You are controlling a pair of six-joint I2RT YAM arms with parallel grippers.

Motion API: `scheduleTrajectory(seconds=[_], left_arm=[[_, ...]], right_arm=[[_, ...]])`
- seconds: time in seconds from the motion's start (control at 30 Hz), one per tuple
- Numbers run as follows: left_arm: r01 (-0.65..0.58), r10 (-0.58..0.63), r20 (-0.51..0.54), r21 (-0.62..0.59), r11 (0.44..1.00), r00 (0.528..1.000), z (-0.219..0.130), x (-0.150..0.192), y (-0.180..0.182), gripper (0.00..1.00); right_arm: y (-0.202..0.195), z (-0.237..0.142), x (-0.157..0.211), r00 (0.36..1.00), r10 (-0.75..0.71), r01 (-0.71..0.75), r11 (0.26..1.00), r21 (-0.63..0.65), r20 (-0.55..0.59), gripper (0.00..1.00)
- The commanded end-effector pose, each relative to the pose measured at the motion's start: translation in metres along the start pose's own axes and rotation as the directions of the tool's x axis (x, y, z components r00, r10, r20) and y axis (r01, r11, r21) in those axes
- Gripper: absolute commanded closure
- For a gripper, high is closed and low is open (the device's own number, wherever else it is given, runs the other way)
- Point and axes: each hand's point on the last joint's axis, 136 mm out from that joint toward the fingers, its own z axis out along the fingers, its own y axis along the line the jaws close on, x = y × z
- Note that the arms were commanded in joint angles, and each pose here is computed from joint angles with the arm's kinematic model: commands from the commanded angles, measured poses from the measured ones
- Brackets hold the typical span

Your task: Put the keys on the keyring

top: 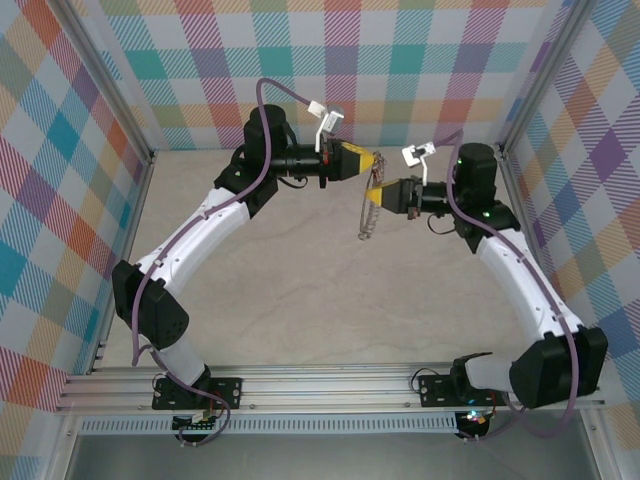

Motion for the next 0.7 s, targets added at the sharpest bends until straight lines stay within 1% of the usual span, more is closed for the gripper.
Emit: scheduleTrajectory(seconds=[0.0, 0.03, 0.17, 0.3, 0.43, 0.67], left_arm=[[-0.064, 0.063, 0.046, 0.031, 0.997, 0.997, -0.007, -0.018, -0.022, 1.00], [-0.064, 0.062, 0.045, 0.035, 0.997, 0.997, -0.007, -0.018, -0.023, 1.00], [-0.065, 0.063, 0.041, 0.042, 0.997, 0.997, -0.008, -0.018, -0.026, 1.00], [-0.065, 0.063, 0.038, 0.048, 0.997, 0.997, -0.009, -0.018, -0.028, 1.00], [-0.063, 0.061, 0.038, 0.050, 0.997, 0.997, -0.009, -0.018, -0.028, 1.00], [-0.055, 0.052, 0.041, 0.059, 0.997, 0.998, -0.008, -0.019, -0.029, 1.00]], right_arm=[[0.011, -0.022, -0.003, 0.997, -0.057, 0.055, 0.998, 0.042, 0.050, 0.79], [0.012, -0.027, -0.005, 0.996, -0.062, 0.059, 0.997, 0.056, 0.065, 0.76], [0.020, -0.038, -0.015, 0.990, -0.092, 0.085, 0.993, 0.078, 0.103, 0.72], [0.027, -0.038, -0.029, 0.986, -0.112, 0.106, 0.993, 0.054, 0.123, 0.64], [0.027, -0.034, -0.039, 0.987, -0.094, 0.094, 0.996, 0.007, 0.129, 0.63], [0.025, -0.029, -0.049, 0.987, -0.087, 0.092, 0.995, -0.035, 0.138, 0.62]])
